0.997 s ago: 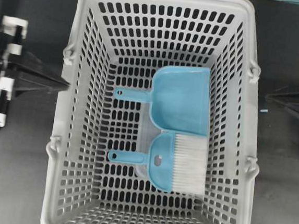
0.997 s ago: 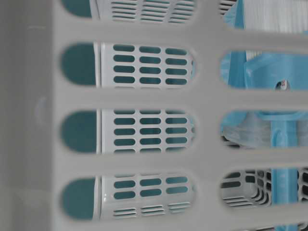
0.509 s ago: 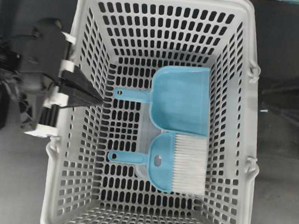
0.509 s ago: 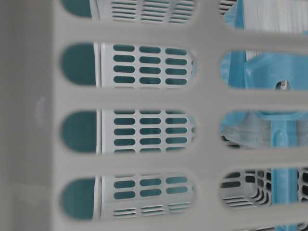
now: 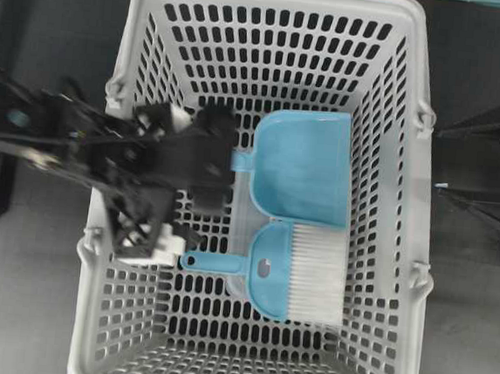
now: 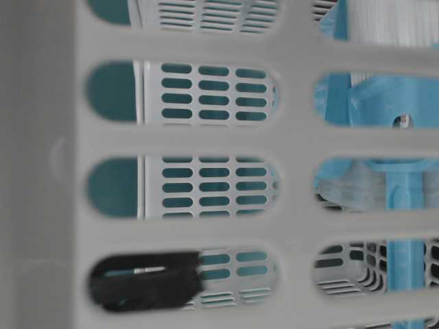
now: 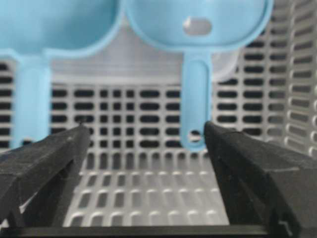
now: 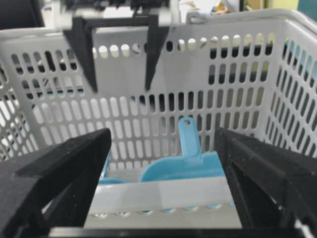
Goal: Pick up the hand brush from the shopping basket with the left arm.
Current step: 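Move the left gripper over the basket toward the blue brush handle, then lower the open left gripper around the brush's blue handle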
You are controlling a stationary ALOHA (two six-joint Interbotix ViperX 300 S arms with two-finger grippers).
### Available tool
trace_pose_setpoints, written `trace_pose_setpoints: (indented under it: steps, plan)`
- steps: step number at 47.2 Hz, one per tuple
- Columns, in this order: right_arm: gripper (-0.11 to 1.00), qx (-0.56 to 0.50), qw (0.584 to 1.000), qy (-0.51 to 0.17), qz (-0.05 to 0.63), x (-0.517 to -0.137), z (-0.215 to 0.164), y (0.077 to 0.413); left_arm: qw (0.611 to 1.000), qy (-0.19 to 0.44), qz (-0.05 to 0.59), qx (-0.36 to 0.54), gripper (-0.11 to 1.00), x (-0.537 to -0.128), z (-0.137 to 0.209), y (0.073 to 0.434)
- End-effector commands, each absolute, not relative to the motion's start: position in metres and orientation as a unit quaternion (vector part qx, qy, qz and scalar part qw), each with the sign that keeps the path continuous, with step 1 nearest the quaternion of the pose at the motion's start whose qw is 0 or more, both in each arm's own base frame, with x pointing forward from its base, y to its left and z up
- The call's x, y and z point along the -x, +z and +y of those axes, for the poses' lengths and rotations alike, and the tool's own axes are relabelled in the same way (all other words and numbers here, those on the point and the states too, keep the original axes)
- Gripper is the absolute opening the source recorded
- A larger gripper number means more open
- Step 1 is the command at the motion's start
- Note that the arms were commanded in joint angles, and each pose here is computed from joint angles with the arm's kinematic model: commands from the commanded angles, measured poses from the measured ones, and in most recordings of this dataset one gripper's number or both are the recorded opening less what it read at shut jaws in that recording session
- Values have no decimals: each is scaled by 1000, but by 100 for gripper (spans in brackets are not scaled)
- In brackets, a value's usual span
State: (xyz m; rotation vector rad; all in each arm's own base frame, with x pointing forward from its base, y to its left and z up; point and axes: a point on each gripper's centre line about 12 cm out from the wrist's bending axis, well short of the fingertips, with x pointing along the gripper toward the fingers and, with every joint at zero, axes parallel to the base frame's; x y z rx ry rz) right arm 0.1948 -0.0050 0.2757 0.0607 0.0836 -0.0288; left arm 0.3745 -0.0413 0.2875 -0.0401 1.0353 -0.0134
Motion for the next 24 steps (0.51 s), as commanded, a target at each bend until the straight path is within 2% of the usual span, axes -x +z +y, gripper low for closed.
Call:
trace_pose_setpoints:
  steps: [1, 14, 24]
  plan:
    - [81, -33, 999, -15, 26, -197, -5, 286, 865, -13, 501, 12, 89, -386, -50, 285]
    - [81, -34, 999, -16, 26, -197, -6, 286, 837, -19, 547, 0, 90, -401, -64, 247]
    - [80, -34, 999, -16, 29, -197, -6, 285, 831, -26, 556, -5, 90, -406, -73, 237]
